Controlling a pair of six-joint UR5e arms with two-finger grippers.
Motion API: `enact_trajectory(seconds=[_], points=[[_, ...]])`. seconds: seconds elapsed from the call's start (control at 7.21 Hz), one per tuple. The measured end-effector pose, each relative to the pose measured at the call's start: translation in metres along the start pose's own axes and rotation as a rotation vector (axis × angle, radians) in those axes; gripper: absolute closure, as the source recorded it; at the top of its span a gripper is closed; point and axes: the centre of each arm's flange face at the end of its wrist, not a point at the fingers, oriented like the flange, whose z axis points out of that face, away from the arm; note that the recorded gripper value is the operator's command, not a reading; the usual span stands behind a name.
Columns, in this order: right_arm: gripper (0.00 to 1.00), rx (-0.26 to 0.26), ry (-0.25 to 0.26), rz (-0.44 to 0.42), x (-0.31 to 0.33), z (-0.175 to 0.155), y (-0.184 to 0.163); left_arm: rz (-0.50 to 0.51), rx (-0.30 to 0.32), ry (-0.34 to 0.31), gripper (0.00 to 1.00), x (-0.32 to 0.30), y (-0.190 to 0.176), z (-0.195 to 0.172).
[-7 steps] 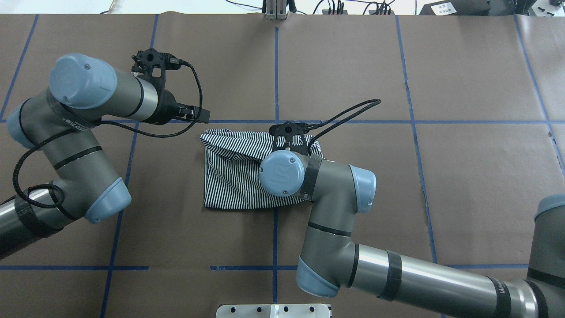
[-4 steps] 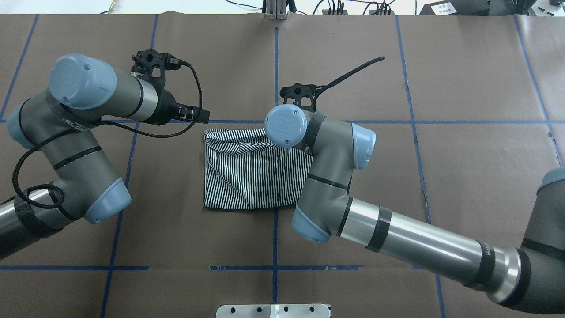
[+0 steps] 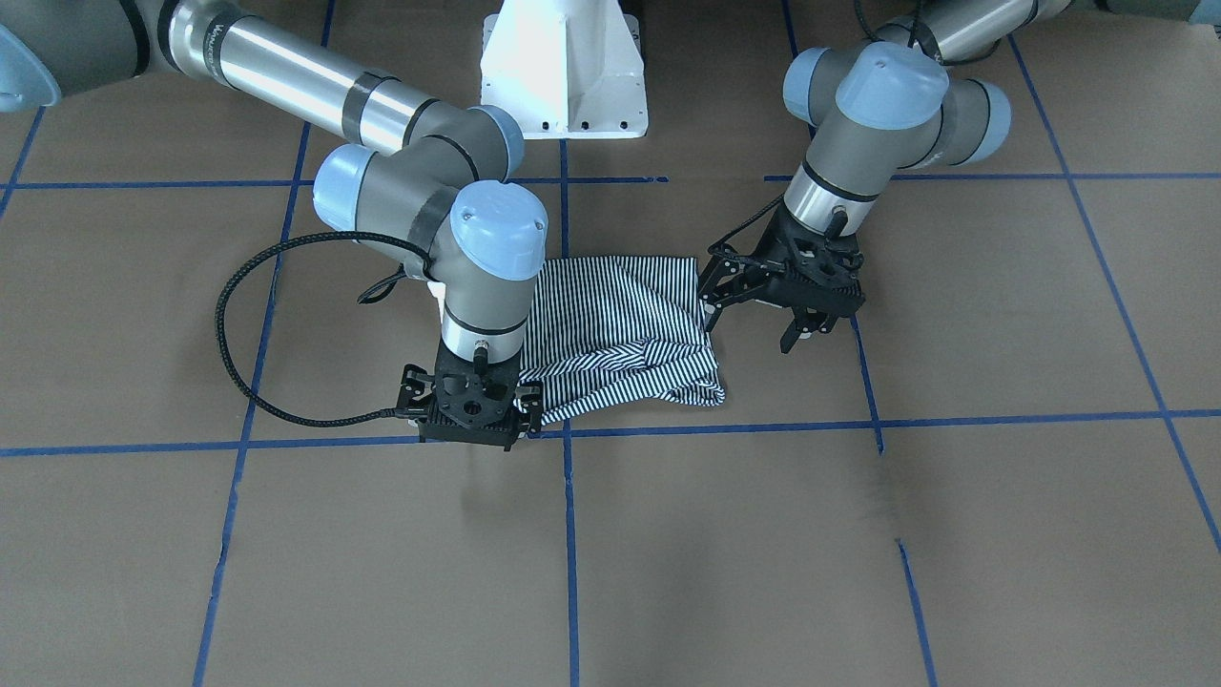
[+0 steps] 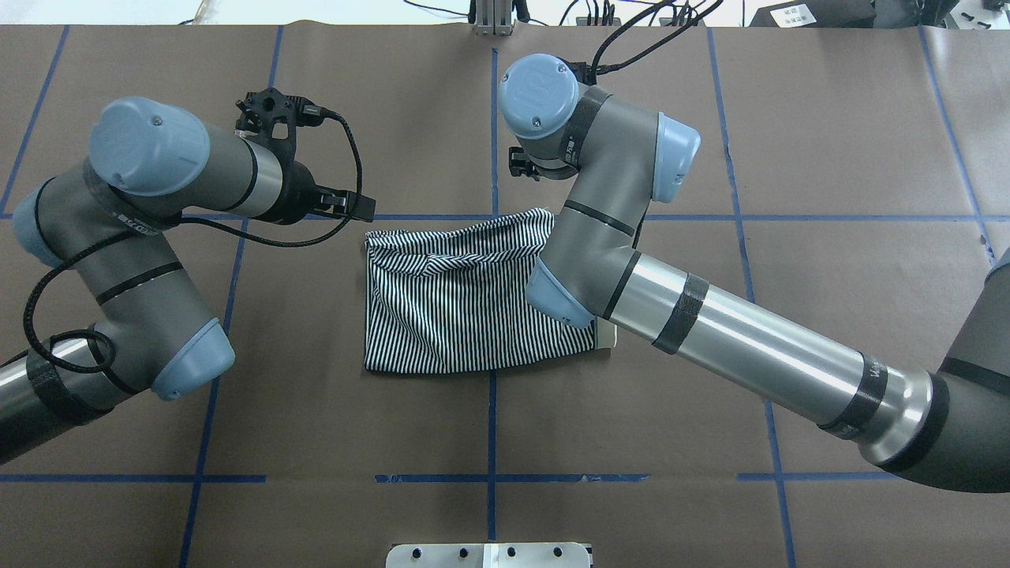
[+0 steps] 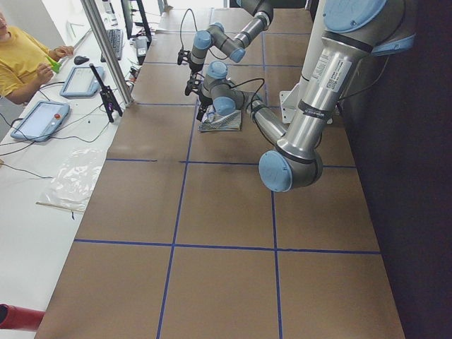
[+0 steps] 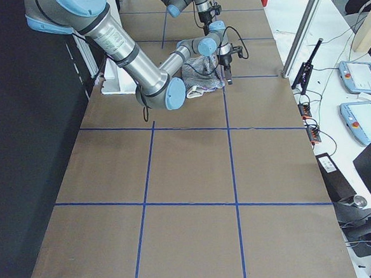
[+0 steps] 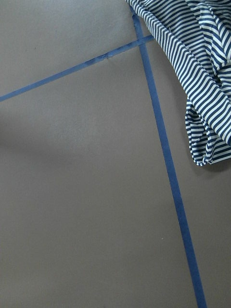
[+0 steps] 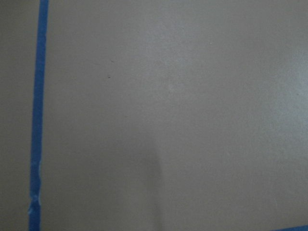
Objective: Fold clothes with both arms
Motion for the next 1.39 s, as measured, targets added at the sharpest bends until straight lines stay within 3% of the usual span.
enact_trajectory(seconds=[0.42,0.69,1.39], points=[[0.00,-0.009,-0.104,0.025,0.014,-0.031,0.058,-0.037,-0.011,-0.011,0.00,0.006,0.006,0.012],[0.00,-0.003,-0.155,0.010,0.038,-0.050,0.089,-0.068,-0.010,-0.058,0.00,0.036,0.044,0.046],[0.00,0.000,-0.168,0.006,0.046,-0.055,0.097,-0.099,-0.024,-0.144,0.00,0.067,0.069,0.106]])
